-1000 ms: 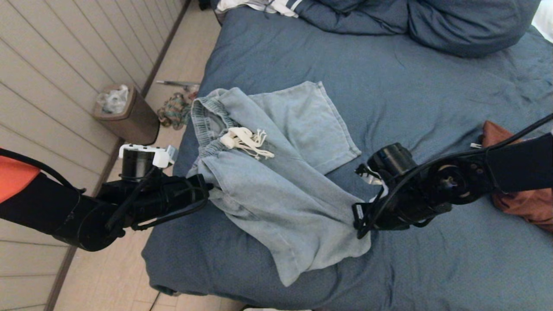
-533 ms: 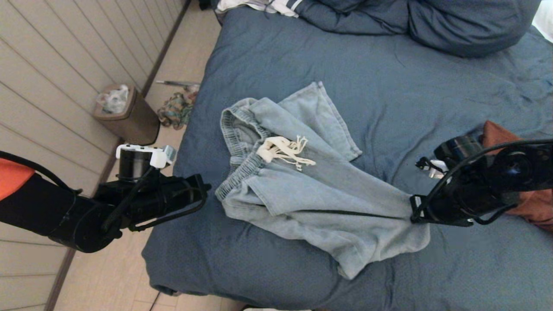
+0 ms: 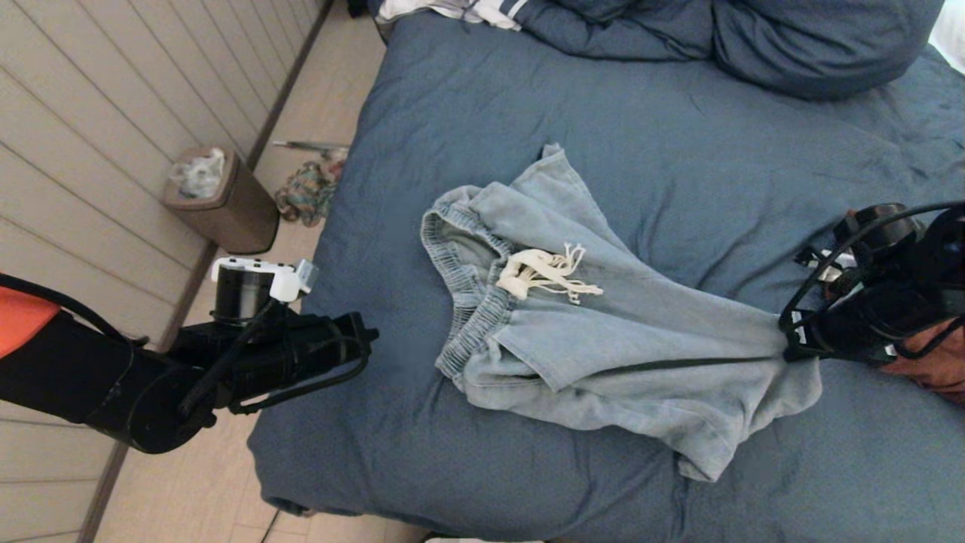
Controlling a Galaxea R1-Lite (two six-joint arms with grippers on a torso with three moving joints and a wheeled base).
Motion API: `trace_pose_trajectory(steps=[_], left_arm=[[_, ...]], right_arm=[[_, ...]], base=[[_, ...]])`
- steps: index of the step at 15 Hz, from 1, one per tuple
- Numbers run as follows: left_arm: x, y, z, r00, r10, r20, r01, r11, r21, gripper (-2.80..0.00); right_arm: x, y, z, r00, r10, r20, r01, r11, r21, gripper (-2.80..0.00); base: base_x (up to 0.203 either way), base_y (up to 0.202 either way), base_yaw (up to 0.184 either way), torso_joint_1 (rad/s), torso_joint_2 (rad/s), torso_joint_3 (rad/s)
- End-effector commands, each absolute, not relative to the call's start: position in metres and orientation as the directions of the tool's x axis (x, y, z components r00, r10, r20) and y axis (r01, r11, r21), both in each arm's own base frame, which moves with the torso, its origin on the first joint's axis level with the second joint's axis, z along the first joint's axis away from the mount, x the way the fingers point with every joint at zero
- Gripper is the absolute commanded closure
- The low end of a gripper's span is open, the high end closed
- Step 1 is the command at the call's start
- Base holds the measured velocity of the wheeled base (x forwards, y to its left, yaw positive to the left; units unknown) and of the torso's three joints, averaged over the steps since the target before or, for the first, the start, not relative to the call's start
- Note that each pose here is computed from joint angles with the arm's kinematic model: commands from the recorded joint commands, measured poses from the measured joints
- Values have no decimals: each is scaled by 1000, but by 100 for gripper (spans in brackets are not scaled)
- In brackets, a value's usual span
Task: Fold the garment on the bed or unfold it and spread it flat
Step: Fold the blue shorts
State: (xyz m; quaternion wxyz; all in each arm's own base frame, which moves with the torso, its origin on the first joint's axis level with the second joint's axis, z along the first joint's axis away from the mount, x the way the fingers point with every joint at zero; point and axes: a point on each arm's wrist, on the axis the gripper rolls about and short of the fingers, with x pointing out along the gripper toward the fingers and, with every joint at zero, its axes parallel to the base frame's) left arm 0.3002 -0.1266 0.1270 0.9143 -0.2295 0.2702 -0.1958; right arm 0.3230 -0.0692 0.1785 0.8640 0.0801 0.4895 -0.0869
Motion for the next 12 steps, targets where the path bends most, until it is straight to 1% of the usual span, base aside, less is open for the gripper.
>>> trace_pose_trajectory(steps=[1, 2, 5, 9, 11, 12], left_arm=[[299, -127, 128, 777, -487, -399, 239, 815, -528, 0], [299, -129, 128, 774, -490, -400, 243, 814, -528, 0], [299, -129, 127, 773, -490, -403, 241, 815, -527, 0], [300, -130, 126, 773, -488, -405, 240, 816, -527, 0], [300, -130, 125, 772, -488, -407, 238, 816, -527, 0], [301, -130, 124, 771, -487, -410, 237, 817, -526, 0]], right_arm=[[333, -78, 161, 448, -36, -893, 202, 977, 62, 0], [332, -76, 156, 442, -8, -897, 183, 980, 81, -278], [330, -74, 165, 485, 25, -874, 159, 980, 116, -280], [311, -84, 196, 574, 61, -816, 149, 973, 177, -280], [299, -84, 212, 622, 118, -774, 119, 963, 243, -280], [293, -82, 221, 650, 173, -740, 94, 948, 305, -280]], base=[[0, 0, 0, 0, 0, 0], [0, 0, 0, 0, 0, 0], [0, 0, 0, 0, 0, 0], [0, 0, 0, 0, 0, 0], [0, 0, 0, 0, 0, 0], [0, 0, 0, 0, 0, 0]])
